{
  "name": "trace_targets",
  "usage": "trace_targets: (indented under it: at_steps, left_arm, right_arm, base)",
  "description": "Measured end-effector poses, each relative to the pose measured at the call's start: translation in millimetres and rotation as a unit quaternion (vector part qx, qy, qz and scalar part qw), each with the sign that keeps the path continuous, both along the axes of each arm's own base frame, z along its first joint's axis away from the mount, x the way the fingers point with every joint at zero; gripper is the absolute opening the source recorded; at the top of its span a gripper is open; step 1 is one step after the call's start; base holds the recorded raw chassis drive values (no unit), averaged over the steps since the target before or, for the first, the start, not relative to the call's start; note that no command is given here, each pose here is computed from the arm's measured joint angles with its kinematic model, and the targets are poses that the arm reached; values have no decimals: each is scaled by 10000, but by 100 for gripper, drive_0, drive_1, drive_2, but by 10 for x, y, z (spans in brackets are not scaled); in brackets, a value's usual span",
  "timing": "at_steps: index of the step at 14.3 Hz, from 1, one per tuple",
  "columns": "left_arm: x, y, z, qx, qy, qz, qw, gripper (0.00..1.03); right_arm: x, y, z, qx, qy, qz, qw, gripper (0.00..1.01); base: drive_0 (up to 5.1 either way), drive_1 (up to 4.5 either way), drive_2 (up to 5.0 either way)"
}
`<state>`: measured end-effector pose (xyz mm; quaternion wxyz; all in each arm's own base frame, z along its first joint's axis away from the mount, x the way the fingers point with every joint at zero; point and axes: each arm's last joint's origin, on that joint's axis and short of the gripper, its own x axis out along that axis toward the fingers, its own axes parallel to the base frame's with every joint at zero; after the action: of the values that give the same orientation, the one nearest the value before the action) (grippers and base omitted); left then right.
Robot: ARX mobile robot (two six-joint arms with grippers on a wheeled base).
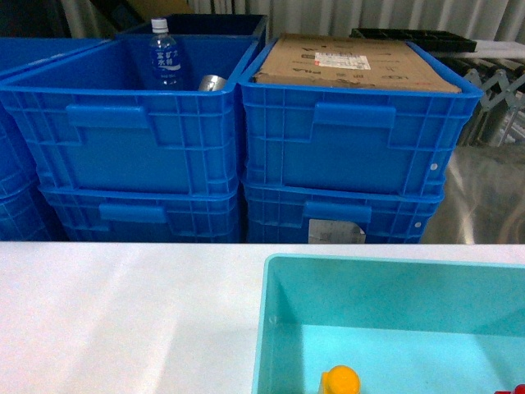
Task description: Pick red block from blue box to shelf
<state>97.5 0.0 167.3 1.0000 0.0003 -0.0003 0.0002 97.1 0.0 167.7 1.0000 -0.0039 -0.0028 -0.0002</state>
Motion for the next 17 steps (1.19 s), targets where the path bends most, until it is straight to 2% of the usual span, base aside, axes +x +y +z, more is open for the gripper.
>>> trace_targets:
  at_steps: [17]
  left_arm:
    - [0, 0, 0, 0, 0, 0, 10000, 98]
  right_arm:
    - [0, 0, 0, 0, 0, 2, 10000, 98]
  base:
    - [0, 0, 0]
